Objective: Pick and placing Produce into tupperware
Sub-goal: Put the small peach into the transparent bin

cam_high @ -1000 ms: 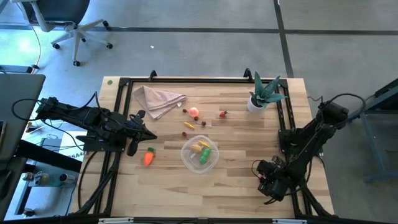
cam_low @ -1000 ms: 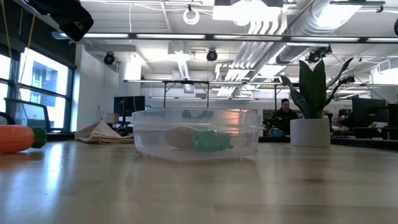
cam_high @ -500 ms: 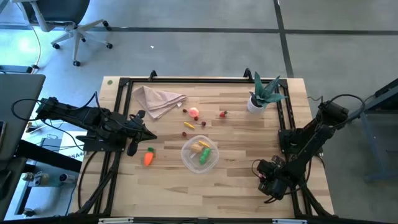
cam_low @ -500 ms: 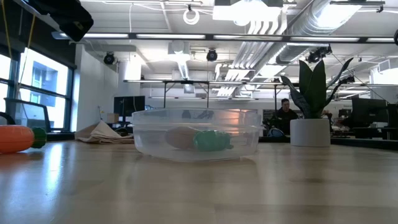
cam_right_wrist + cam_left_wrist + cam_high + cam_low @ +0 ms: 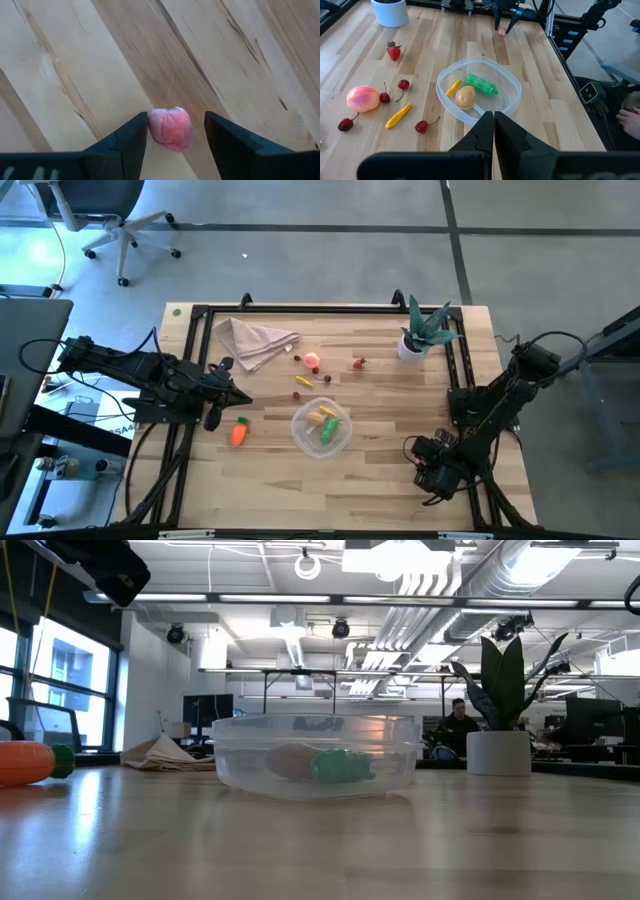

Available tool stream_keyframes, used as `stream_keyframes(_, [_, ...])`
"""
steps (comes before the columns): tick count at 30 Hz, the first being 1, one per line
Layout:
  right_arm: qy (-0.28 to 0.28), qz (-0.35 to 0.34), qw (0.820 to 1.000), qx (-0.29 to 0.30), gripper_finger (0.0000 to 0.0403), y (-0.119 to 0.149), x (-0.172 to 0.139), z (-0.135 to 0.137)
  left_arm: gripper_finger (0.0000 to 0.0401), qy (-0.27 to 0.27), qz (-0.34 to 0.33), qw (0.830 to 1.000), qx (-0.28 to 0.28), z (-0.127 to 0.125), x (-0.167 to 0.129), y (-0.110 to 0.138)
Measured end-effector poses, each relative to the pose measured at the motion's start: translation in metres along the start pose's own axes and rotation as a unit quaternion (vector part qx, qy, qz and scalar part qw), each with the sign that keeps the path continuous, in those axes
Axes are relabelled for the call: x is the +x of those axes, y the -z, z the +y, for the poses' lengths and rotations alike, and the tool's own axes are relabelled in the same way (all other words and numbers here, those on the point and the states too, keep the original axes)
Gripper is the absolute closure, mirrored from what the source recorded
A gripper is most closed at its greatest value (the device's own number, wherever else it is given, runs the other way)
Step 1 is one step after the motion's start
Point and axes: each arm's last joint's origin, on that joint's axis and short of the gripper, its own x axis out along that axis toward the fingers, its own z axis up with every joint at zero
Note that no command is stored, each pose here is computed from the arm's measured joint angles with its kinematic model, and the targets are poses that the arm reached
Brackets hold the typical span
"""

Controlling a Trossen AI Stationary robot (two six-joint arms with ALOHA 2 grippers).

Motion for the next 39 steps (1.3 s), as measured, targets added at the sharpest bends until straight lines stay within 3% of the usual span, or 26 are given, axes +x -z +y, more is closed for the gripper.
stream_keyframes(23, [0.021, 0.010, 1.000, -0.010, 0.0217, 0.003, 0.010, 0.003, 0.0396, 0.000, 0.000, 1.000, 0.000, 0.000, 0.000, 0.000])
stream_keyframes(39, [0.022, 0.009, 1.000, -0.011, 0.0278, 0.003, 0.010, 0.003, 0.0396, 0.000, 0.000, 1.000, 0.000, 0.000, 0.000, 0.000])
